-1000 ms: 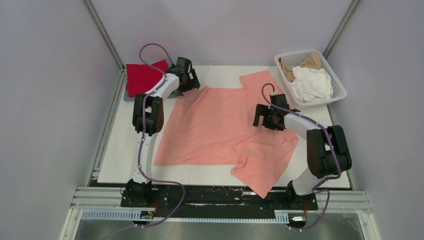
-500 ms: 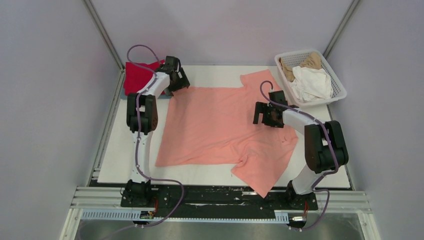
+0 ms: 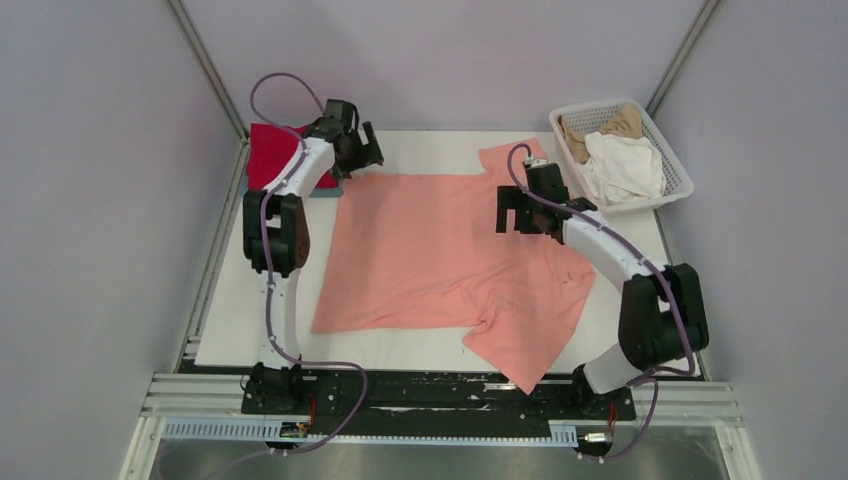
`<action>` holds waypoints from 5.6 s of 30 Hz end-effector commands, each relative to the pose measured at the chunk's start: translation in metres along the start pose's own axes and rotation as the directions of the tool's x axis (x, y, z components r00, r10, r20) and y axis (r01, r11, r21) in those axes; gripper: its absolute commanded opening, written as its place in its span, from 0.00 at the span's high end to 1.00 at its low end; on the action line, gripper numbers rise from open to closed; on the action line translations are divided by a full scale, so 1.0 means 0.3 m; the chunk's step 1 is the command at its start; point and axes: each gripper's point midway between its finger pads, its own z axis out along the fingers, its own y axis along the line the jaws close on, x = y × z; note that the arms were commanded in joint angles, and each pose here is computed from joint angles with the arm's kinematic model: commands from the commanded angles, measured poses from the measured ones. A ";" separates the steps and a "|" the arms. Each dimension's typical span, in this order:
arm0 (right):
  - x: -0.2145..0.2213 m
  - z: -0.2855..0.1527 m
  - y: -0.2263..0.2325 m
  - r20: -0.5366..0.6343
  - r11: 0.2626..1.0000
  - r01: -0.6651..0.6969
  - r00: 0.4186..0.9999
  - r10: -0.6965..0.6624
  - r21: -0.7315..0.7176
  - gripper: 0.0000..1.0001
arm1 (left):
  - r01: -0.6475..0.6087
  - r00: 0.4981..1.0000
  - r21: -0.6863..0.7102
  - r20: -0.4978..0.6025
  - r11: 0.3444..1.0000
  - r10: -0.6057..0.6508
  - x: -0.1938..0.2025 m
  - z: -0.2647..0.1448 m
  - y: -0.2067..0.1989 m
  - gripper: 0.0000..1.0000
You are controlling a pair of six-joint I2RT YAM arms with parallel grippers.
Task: Fold and stack the t-shirts
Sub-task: Flatten out the tshirt, then grab the side of the flattened tshirt closest away from the robot with both arms, then fold the flattened tshirt in 1/3 of the way
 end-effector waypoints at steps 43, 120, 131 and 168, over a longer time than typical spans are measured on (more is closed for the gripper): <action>0.960 -0.447 0.133 -0.458 0.954 0.297 0.853 -0.250 0.032 0.30 | 0.431 0.901 -0.313 0.109 0.846 -0.419 1.061 -0.660 0.594 0.18; 0.254 -0.485 -0.027 -0.192 0.960 0.095 0.980 -0.044 0.265 1.00 | 0.534 0.801 -0.175 0.419 0.827 -0.429 0.543 -0.666 0.468 1.00; 0.145 -0.399 -0.069 -0.162 0.948 0.087 0.986 -0.038 0.307 1.00 | 0.530 0.801 -0.186 0.430 0.827 -0.417 0.429 -0.583 0.441 1.00; 0.125 -0.207 0.043 0.004 0.987 -0.144 0.989 0.145 -0.077 0.00 | 0.312 0.937 0.011 0.162 0.950 -0.309 0.449 -0.522 0.285 0.00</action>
